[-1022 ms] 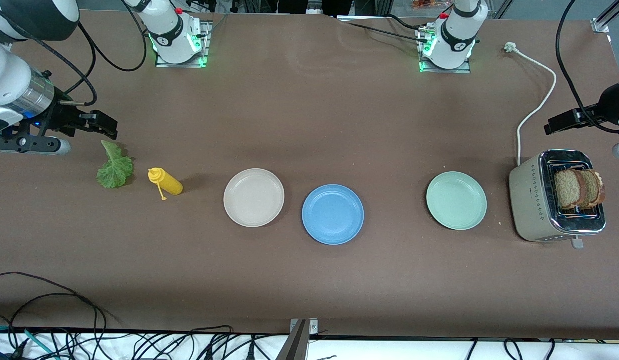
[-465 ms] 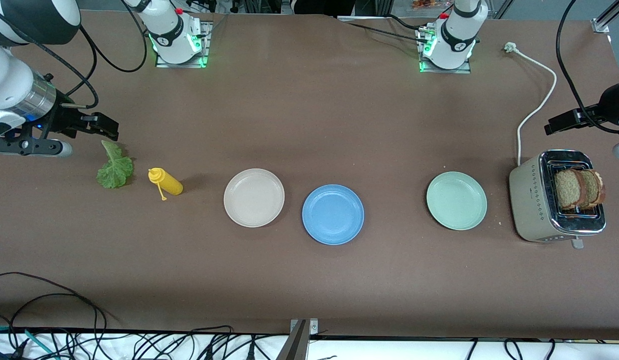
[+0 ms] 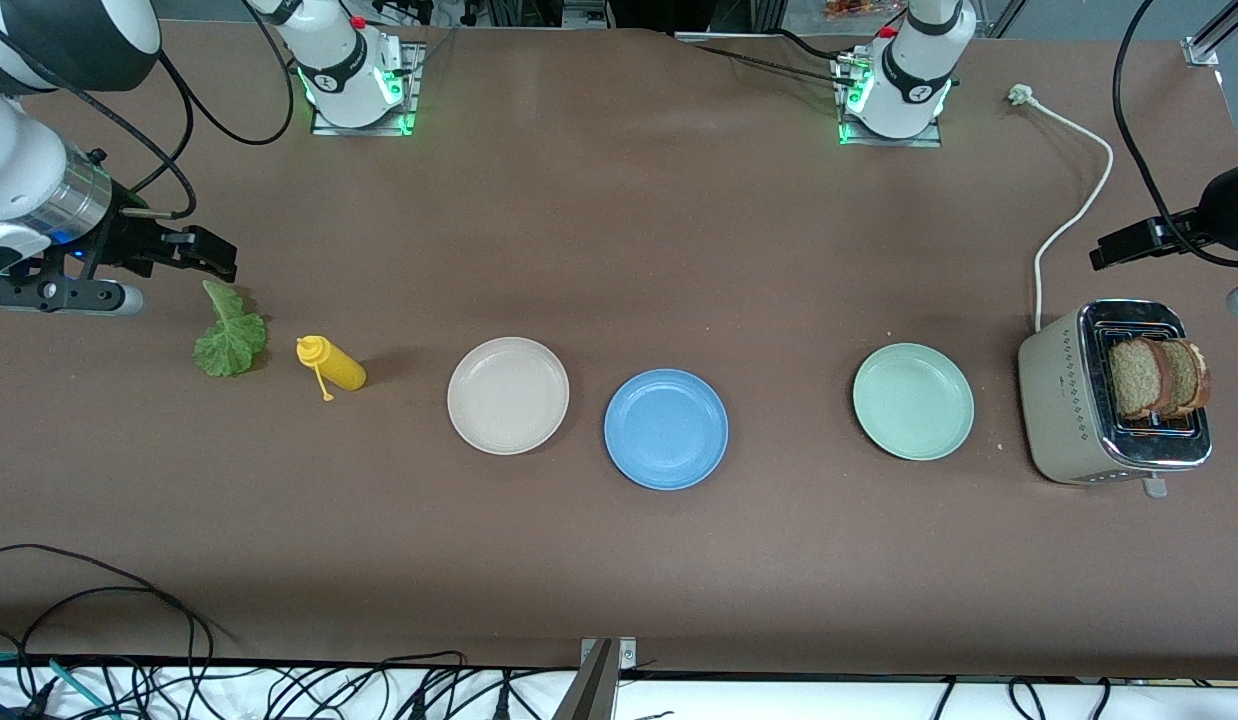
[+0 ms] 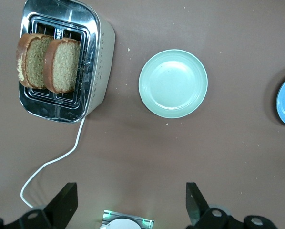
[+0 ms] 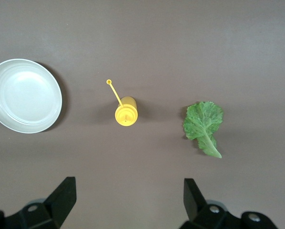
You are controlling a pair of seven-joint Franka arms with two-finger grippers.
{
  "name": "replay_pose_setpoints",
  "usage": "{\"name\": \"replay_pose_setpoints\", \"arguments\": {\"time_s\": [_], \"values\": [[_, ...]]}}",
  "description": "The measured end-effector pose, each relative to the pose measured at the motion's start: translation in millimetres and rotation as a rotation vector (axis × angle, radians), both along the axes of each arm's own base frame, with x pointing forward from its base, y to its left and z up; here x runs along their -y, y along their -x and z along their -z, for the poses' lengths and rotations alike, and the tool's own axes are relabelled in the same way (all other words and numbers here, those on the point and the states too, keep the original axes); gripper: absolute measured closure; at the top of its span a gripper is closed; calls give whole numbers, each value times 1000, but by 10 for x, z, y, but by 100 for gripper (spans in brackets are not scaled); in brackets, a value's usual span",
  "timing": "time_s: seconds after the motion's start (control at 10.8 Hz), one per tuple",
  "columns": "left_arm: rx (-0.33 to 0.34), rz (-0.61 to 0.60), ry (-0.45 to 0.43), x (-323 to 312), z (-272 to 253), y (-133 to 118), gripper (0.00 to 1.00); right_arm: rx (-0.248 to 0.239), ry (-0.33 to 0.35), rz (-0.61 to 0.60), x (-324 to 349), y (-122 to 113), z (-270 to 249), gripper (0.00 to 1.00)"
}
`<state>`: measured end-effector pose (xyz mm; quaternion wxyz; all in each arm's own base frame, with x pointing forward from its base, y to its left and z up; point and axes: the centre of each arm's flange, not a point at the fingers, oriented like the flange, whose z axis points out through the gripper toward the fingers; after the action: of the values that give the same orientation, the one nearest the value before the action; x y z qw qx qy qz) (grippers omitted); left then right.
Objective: Make sandwich in blue plate with both arms
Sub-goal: 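Reach the left gripper down to the bread slice in the toaster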
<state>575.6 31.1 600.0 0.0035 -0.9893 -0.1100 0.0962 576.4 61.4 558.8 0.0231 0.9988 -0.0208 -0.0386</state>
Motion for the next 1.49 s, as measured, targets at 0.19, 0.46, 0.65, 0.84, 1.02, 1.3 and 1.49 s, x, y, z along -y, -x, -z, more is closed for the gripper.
{"name": "replay_pose_setpoints", "arguments": {"time_s": [0.19,0.46,0.65,0.84,1.02,1.3,1.49], "values": [[-1,-8,-1,-43,5,0,0,-1,0,1,7,-3,7,0],[-53,-7,10,-315,304,-91,0,-2,0,5,28,-8,12,0],[-95,-22,19,-533,560,-161,0,-2,0,7,37,-10,15,0],[-121,-40,7,-683,720,-198,0,-3,1,7,40,-12,20,0],[-47,2,-56,-835,751,-321,0,-7,1,7,41,-20,39,0],[39,127,-59,-1202,1051,-488,0,-9,1,8,47,-27,55,0],[57,157,-24,-1449,1332,-541,0,-10,1,9,47,-28,58,0]]}}
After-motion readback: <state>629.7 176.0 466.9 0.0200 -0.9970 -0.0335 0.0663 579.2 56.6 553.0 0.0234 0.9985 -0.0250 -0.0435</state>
